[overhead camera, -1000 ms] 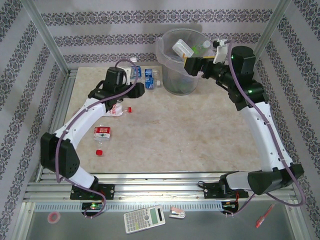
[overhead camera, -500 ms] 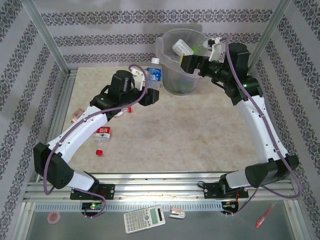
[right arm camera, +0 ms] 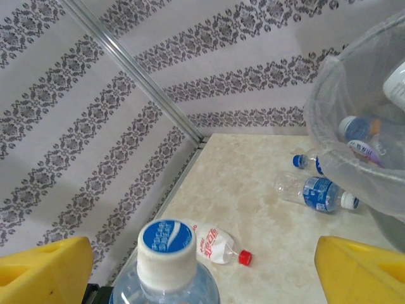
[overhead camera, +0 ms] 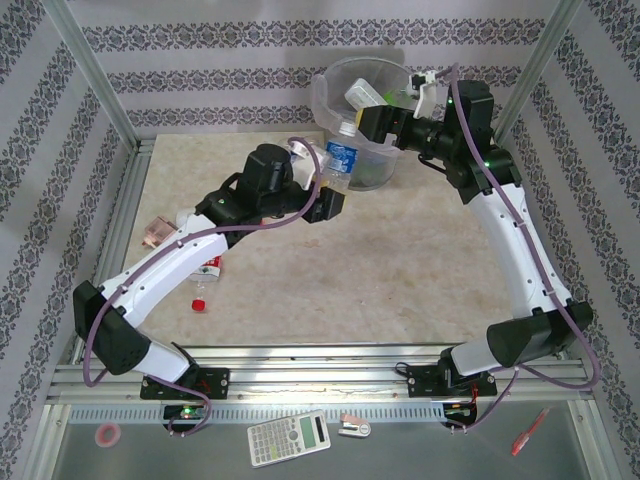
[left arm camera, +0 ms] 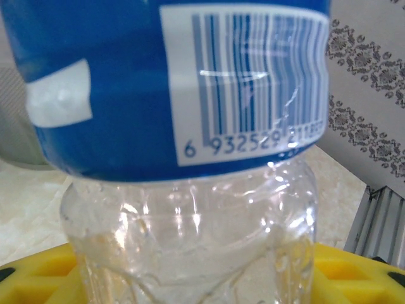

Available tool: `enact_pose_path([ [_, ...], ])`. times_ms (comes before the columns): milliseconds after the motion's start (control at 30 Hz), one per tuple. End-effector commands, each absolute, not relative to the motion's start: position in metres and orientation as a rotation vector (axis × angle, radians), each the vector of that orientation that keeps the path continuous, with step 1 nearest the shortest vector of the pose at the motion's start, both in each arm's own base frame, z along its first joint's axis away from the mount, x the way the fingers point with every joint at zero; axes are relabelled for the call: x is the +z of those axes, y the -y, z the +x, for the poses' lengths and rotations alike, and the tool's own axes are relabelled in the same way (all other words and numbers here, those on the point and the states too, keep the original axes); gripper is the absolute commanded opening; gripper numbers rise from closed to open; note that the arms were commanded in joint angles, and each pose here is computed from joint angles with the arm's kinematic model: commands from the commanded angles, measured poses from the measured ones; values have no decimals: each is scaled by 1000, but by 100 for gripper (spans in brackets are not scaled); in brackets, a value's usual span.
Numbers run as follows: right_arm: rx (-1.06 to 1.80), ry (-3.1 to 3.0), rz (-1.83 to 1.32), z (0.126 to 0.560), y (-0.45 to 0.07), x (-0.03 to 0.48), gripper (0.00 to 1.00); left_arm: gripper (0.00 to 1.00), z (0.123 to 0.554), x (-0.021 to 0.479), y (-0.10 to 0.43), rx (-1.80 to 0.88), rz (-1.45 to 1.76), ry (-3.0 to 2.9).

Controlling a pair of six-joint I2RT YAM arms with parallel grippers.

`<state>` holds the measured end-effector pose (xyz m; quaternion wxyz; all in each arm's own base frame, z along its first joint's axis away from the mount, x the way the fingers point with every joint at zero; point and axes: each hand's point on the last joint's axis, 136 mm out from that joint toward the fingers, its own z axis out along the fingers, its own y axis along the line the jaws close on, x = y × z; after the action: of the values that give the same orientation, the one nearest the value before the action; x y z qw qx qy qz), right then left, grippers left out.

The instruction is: Throw the plastic bottles in the bin

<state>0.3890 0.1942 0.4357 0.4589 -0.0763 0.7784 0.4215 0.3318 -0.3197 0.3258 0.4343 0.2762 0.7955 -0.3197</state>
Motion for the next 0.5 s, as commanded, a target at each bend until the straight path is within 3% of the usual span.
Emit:
enact_pose_path([
  [0, 1093, -1919, -214, 383, -204, 442, 89, 52, 328, 329, 329, -749, 763, -1961],
  [467, 1139, -1971, -218, 380, -210, 427, 74, 52, 324, 332, 340, -730, 822, -1948],
])
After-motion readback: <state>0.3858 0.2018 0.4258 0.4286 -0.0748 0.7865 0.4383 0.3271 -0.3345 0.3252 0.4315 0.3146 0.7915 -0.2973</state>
